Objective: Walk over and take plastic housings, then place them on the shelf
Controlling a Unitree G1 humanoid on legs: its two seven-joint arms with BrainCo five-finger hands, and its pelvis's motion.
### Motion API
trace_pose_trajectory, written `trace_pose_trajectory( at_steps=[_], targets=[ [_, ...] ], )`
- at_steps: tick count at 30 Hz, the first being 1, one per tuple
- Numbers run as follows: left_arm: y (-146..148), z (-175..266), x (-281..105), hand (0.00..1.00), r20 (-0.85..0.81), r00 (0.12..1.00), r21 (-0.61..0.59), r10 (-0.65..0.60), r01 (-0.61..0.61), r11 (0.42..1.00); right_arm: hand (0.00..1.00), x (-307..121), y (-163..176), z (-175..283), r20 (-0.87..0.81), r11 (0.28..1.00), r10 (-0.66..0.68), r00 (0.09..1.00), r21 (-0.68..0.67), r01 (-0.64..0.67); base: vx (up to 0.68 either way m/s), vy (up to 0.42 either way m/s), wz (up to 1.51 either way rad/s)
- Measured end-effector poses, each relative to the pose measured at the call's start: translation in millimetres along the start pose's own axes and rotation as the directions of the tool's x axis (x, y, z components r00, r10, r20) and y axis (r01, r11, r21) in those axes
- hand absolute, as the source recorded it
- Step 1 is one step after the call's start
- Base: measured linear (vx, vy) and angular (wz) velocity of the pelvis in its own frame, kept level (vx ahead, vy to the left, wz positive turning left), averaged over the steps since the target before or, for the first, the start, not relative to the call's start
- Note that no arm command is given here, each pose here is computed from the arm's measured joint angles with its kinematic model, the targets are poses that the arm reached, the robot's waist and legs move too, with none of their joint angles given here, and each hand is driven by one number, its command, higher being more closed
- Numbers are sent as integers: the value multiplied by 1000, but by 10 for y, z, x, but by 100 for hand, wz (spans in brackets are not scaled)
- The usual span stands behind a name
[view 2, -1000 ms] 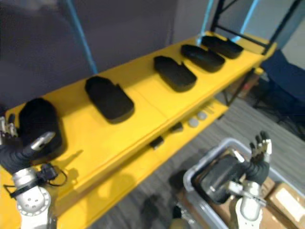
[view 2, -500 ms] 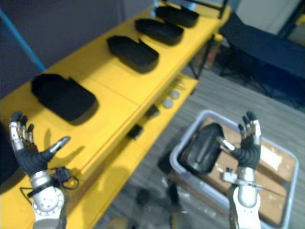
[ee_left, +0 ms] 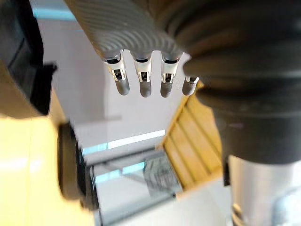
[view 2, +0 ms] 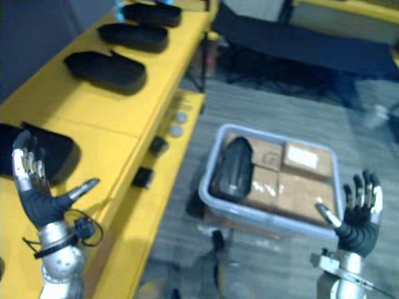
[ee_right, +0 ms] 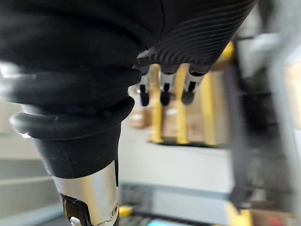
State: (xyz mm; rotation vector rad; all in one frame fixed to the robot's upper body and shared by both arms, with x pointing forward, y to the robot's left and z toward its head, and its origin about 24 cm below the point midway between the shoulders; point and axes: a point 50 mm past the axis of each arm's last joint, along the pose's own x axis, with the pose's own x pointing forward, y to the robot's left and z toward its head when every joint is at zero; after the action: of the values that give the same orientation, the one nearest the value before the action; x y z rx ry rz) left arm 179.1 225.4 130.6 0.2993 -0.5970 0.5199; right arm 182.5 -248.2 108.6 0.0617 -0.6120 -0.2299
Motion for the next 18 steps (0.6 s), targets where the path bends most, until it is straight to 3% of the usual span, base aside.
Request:
trace_pose_trajectory(
  at_steps=[4, 9, 13, 18],
  targets=[
    [51, -54, 50, 0, -18, 1000, 33, -11, 11, 999, 0, 319, 426, -164, 2, 992, 122, 992, 20, -123, -102, -11, -70],
    [140, -189, -33, 0, -113, 993, 30, 26, -23, 999, 0, 301, 540, -341, -124, 992, 125, 984, -17, -128, 141, -120, -24],
    [-7, -212, -106, 0, -166, 986, -58, 35, -46, 997, 0, 178, 452, -430, -209, 994, 76, 975, -64, -91, -63, -322, -15],
    [-86, -164, -152, 0, -145, 988, -121, 46, -64, 991, 0, 158, 58, -399, -191, 982, -119, 974, -167, 87, -202, -219, -55]
  ],
)
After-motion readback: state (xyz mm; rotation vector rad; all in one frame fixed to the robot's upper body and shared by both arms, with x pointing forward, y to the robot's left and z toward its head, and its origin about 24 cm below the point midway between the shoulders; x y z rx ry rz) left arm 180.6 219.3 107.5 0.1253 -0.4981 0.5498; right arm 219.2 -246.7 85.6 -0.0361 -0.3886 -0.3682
